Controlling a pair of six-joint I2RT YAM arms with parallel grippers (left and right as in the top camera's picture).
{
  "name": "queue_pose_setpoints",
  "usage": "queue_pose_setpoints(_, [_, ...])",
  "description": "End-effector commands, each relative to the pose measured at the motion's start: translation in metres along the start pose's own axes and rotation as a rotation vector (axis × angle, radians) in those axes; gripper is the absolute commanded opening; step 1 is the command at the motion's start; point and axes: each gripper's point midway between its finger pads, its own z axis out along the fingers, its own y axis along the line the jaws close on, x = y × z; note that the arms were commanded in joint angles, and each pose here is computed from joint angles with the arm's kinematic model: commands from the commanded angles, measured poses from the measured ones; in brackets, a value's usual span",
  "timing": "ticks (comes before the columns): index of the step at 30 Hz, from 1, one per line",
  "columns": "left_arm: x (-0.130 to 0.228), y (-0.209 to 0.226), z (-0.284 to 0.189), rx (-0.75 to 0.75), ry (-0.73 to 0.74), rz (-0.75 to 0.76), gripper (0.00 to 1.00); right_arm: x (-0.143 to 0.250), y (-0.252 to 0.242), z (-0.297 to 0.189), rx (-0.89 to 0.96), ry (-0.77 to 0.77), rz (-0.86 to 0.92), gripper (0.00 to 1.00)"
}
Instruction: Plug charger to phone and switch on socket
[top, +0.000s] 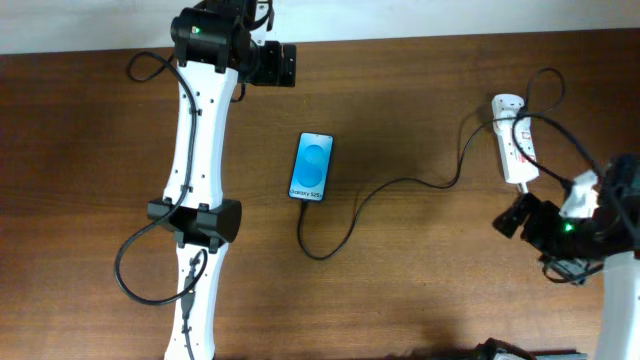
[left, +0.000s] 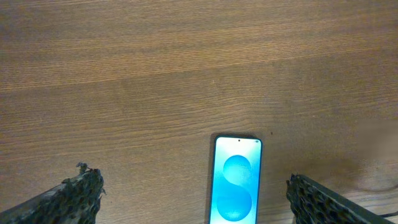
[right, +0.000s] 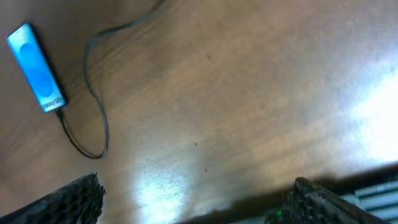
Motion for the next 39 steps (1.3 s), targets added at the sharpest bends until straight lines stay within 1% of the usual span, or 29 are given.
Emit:
queue_pose_setpoints(1, [-0.003, 0.005, -0.005, -0.015, -0.014, -0.017, 0.99, 0.0, 0.034, -0.003, -0.065, -0.07, -0.163, 0.98])
queue_pose_setpoints(4, [-0.003, 0.005, -0.005, -0.015, -0.014, -0.016, 0.99, 0.0, 0.068, -0.009, -0.125, -0.152, -0.326, 0.98])
queue_pose_setpoints(7, [-0.003, 0.005, -0.005, -0.015, -0.014, -0.017, 0.99, 0.004, 0.082, -0.018, -0.161, -0.205, -0.394, 0.98])
queue_pose_setpoints(13, [-0.003, 0.005, -0.005, -0.015, -0.014, -0.017, 0.99, 0.011, 0.088, -0.051, -0.224, -0.35, -0.437, 0.98])
queue_pose_setpoints(17, [-0.003, 0.005, -0.005, -0.015, -0.014, -0.017, 0.99, 0.025, 0.085, -0.08, -0.262, -0.471, -0.462, 0.99])
queue_pose_setpoints(24, [-0.003, 0.005, -0.005, -0.015, -0.014, -0.017, 0.99, 0.039, 0.077, -0.1, -0.286, -0.572, -0.477, 0.98])
queue_pose_setpoints(28, [-0.003, 0.005, -0.005, -0.015, -0.014, -0.017, 0.99, 0.049, 0.068, -0.093, -0.285, -0.602, -0.499, 0.98])
queue_pose_setpoints(32, [-0.002, 0.005, -0.005, -0.015, -0.013, -0.017, 0.99, 0.06, 0.058, -0.08, -0.318, -0.69, -0.523, 0.98])
queue_pose_setpoints(35, [-0.003, 0.005, -0.005, -0.015, -0.014, -0.017, 0.99, 0.069, 0.051, -0.072, -0.369, -0.82, -0.547, 0.98])
queue_pose_setpoints(39, [-0.003, 0.005, -0.005, -0.015, -0.014, -0.017, 0.99, 0.072, 0.046, -0.057, -0.396, -0.882, -0.561, 0.99])
